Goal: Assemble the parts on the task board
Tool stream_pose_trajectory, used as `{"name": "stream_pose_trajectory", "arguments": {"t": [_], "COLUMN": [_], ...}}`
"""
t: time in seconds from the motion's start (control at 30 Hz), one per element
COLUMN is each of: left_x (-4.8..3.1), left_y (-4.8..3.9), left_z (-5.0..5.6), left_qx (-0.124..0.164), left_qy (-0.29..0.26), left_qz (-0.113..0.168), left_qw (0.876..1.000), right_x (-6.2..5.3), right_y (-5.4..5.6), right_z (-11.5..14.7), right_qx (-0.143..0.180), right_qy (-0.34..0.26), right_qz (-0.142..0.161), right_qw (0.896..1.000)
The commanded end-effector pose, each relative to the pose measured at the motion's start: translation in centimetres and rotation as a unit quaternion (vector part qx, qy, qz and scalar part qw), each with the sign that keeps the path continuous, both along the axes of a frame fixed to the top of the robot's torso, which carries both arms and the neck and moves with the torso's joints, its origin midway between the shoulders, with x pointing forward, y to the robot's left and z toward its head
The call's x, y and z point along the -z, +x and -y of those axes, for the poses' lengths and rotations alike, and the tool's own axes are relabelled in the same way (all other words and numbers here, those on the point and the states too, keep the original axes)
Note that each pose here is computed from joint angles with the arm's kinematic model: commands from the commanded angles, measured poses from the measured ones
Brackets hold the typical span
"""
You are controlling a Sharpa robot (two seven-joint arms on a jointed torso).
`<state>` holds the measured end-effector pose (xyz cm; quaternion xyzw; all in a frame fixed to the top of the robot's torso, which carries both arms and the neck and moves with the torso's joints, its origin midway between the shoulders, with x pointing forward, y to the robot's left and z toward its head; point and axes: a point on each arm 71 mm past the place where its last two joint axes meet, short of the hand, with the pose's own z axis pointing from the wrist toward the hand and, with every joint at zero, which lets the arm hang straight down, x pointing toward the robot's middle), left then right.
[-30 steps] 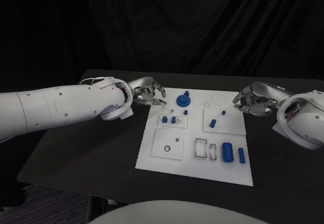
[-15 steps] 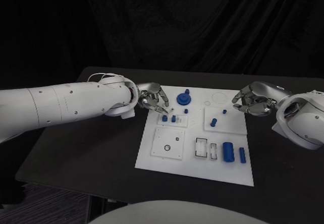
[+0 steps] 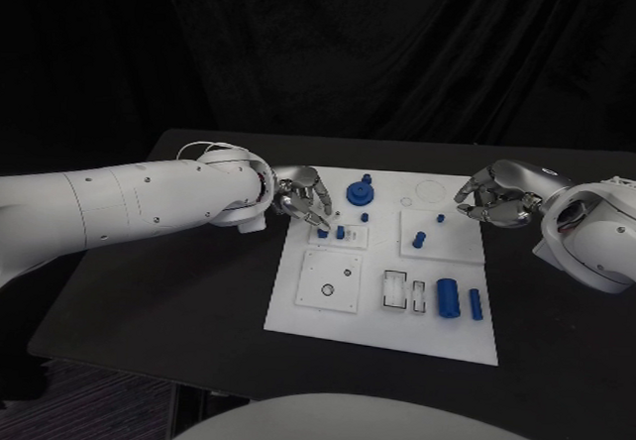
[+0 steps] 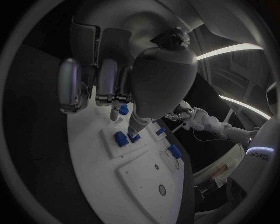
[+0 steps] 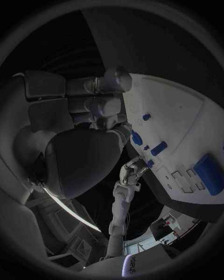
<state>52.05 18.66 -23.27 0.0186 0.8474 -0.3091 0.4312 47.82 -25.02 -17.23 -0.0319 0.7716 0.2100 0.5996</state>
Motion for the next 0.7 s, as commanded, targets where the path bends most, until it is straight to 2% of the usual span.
{"name": "stream_pose_trajectory", "arguments": {"t": [0.03,0.7], "left_x": [0.18,0.74], "left_y": [-0.21,-0.32], "left_z": [0.34,-0.02], "left_qx": [0.018,0.02], "left_qy": [-0.002,0.011], "left_qz": [-0.011,-0.033], "left_qw": [1.0,0.999], "right_x": [-0.08,0.11], "right_y": [-0.01,0.05], "right_z": [0.01,-0.15], "right_qx": [-0.001,-0.002], "right_qy": [0.0,-0.004], "right_qz": [0.003,-0.004], "right_qw": [1.0,1.0]}}
